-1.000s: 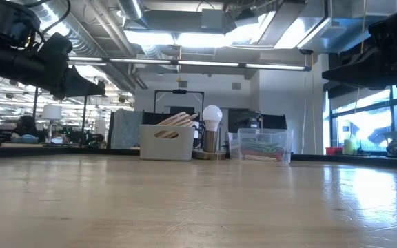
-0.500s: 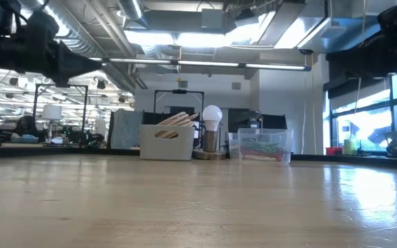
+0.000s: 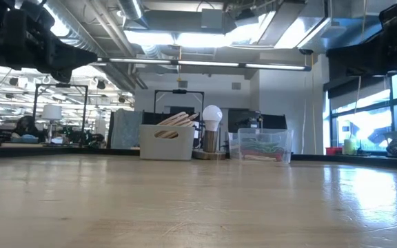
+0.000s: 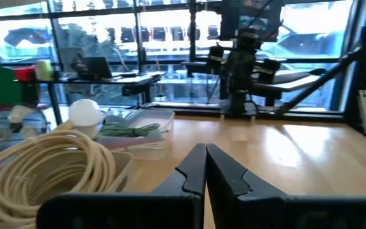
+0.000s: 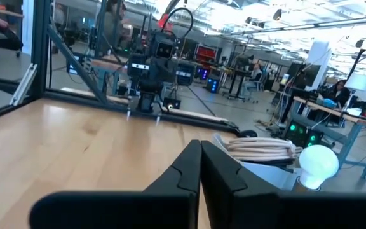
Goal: Pick & Place USB Port
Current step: Return to Home Position
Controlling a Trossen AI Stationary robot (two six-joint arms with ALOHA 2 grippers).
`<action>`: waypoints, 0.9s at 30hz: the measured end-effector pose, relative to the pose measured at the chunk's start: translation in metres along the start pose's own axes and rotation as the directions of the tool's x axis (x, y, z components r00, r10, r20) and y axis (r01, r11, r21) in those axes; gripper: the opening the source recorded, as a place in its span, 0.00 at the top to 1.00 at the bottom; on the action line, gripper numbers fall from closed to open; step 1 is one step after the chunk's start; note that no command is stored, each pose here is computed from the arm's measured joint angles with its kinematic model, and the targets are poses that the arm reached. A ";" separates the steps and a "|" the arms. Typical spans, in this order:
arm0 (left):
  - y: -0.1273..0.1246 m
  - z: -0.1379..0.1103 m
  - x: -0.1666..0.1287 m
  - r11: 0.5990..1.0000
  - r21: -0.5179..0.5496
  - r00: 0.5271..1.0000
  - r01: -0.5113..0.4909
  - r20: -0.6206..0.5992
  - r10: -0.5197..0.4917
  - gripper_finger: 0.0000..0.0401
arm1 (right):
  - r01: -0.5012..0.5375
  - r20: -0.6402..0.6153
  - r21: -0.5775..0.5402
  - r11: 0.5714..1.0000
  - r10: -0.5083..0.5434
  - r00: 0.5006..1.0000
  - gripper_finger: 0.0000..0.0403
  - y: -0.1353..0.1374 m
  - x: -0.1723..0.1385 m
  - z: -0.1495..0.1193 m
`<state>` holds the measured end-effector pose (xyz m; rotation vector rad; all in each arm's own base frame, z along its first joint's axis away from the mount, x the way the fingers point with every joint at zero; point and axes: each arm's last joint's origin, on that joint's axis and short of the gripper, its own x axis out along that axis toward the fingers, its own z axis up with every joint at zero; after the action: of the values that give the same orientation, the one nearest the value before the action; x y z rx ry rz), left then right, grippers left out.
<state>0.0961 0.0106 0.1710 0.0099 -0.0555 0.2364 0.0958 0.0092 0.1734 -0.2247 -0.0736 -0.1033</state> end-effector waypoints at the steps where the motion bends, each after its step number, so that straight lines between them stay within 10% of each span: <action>1: -0.001 0.000 0.000 1.000 0.000 1.000 0.008 0.000 -0.008 0.99 | 0.000 -0.003 -0.001 1.000 0.000 1.000 0.97 0.000 0.000 0.000; 27: -0.002 0.000 0.000 0.999 -0.001 0.999 0.032 0.000 -0.032 0.99 | 0.000 -0.001 0.000 1.000 0.000 1.000 0.96 0.000 0.000 0.000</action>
<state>0.0964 0.0087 0.1710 0.0100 -0.0557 0.2044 0.0959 0.0092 0.1733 -0.2249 -0.0724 -0.1040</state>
